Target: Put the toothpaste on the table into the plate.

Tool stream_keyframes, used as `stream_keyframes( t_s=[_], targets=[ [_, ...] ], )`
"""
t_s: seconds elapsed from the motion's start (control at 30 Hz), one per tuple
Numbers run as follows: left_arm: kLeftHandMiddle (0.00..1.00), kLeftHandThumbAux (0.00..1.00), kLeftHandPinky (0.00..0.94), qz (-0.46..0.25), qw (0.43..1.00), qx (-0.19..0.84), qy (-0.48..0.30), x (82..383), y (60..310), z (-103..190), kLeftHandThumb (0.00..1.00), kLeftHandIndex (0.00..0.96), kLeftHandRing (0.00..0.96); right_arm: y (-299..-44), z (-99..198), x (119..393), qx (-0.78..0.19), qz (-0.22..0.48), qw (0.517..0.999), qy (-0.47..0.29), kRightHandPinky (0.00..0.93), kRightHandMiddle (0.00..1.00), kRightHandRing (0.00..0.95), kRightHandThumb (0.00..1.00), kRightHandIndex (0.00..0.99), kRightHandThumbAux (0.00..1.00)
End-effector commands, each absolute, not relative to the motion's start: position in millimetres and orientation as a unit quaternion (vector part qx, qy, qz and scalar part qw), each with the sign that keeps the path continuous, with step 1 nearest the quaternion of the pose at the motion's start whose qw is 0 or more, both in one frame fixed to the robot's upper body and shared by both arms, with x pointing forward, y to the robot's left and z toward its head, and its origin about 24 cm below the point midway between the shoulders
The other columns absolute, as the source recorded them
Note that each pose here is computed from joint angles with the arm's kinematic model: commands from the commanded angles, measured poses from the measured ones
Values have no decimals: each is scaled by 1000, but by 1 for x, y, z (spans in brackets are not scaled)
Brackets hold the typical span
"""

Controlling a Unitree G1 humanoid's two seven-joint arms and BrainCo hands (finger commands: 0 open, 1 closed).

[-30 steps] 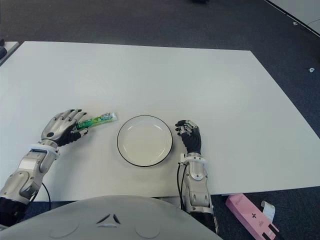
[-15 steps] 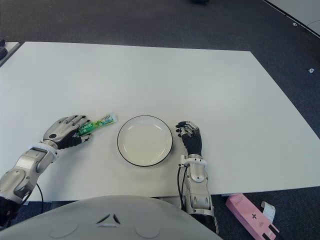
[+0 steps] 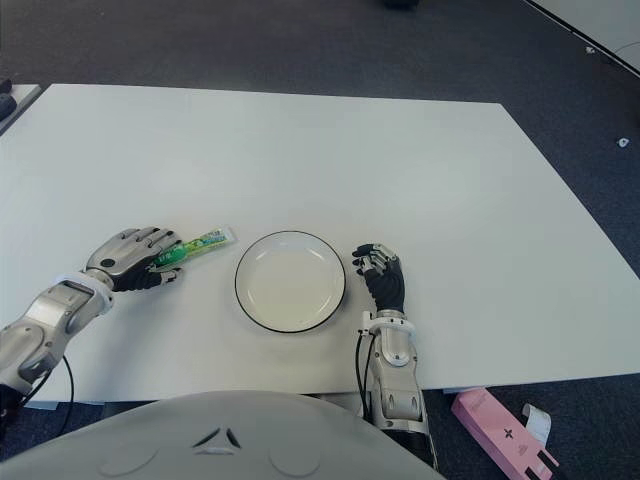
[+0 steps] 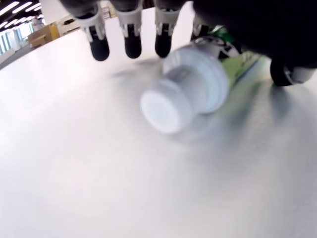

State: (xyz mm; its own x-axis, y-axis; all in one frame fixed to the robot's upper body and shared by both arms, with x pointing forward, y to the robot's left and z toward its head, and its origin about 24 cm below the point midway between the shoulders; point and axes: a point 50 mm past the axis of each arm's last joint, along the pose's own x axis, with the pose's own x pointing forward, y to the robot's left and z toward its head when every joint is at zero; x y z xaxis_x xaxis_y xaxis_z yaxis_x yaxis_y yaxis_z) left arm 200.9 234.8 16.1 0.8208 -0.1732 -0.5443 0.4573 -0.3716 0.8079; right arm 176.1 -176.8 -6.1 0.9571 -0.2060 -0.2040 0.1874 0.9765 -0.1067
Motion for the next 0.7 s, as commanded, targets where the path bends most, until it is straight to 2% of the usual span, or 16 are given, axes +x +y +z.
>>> stream_keyframes(
  t_s=[0.03, 0.4, 0.57, 0.7],
  targets=[
    [0, 128, 0, -377, 501, 772, 111, 183, 228, -3, 418, 0, 0, -178, -13, 171, -44, -103, 985, 132, 487, 486, 485, 709, 426, 725],
    [0, 144, 0, -403, 471, 778, 101, 181, 225, -4, 391, 0, 0, -178, -13, 169, -44, -105, 985, 133, 489, 486, 485, 709, 426, 725],
    [0, 168, 9, -392, 477, 781, 94, 182, 222, -8, 408, 0, 0, -178, -13, 168, -43, -107, 984, 134, 490, 487, 485, 709, 426, 724],
    [0, 200, 52, -364, 491, 788, 74, 180, 221, -14, 430, 0, 0, -179, -12, 168, -43, -108, 984, 134, 485, 485, 483, 710, 427, 724]
  ],
)
